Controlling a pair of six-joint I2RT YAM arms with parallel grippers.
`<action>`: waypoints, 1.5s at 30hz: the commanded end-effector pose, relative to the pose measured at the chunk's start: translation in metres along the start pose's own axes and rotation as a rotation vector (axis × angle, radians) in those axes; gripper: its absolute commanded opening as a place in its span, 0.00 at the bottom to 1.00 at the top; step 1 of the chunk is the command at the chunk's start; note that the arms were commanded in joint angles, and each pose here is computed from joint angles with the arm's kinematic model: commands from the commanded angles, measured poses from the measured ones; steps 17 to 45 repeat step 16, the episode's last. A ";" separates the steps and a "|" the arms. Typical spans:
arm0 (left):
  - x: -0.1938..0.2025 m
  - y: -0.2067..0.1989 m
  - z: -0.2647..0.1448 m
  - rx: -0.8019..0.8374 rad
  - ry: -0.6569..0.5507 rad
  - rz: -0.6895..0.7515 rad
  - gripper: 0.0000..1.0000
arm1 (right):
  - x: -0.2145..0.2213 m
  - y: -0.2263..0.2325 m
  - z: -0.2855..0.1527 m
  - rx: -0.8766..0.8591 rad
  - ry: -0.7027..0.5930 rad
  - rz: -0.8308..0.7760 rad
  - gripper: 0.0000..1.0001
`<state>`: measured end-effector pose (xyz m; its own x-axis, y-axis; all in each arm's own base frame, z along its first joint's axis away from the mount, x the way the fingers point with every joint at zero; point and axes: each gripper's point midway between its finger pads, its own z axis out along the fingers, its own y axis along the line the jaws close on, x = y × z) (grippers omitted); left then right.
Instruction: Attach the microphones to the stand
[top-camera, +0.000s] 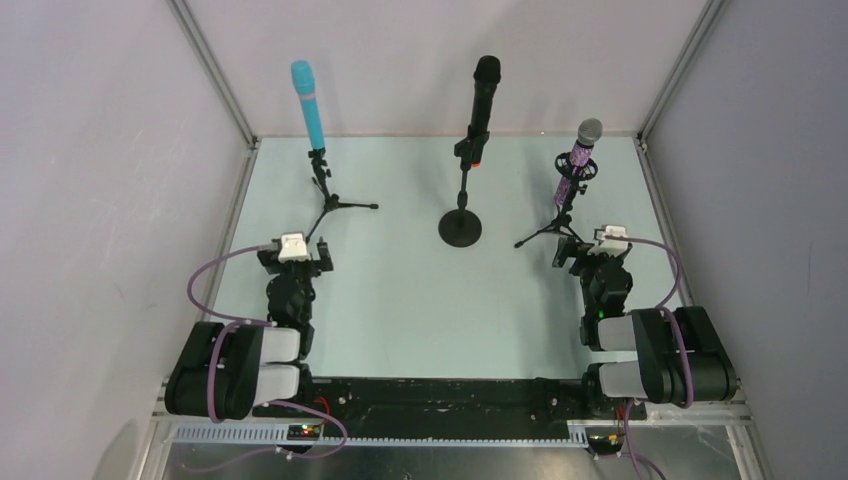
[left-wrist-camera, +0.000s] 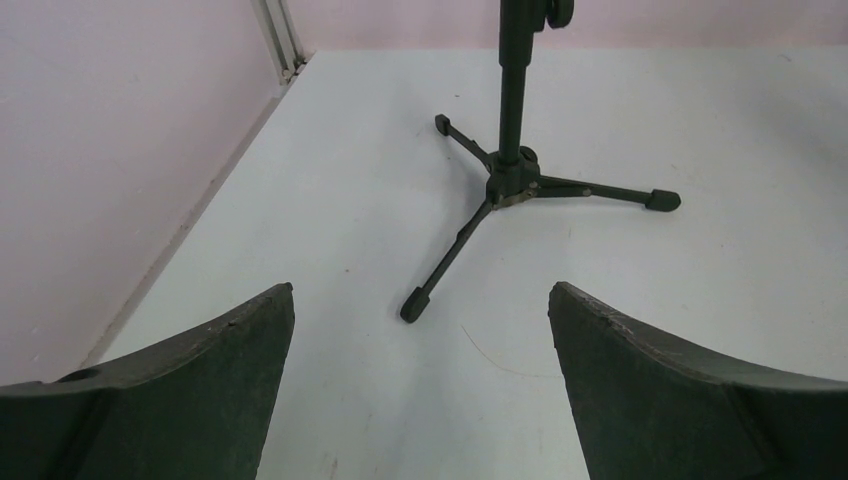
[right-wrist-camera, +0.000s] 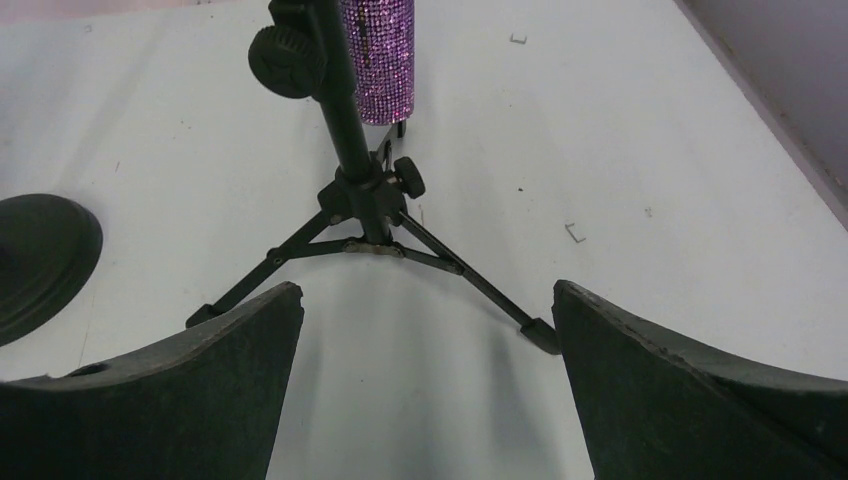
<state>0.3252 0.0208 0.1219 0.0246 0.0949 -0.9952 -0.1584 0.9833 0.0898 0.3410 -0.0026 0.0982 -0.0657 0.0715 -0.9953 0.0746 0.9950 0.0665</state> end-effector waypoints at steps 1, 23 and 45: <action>-0.023 0.009 0.012 -0.053 -0.066 -0.028 1.00 | -0.012 -0.005 0.009 0.042 -0.023 0.010 0.99; -0.019 0.012 0.015 -0.075 -0.036 -0.032 1.00 | -0.010 -0.013 0.026 0.074 0.045 0.043 1.00; -0.019 0.012 0.015 -0.075 -0.036 -0.032 1.00 | -0.010 -0.013 0.026 0.074 0.045 0.043 1.00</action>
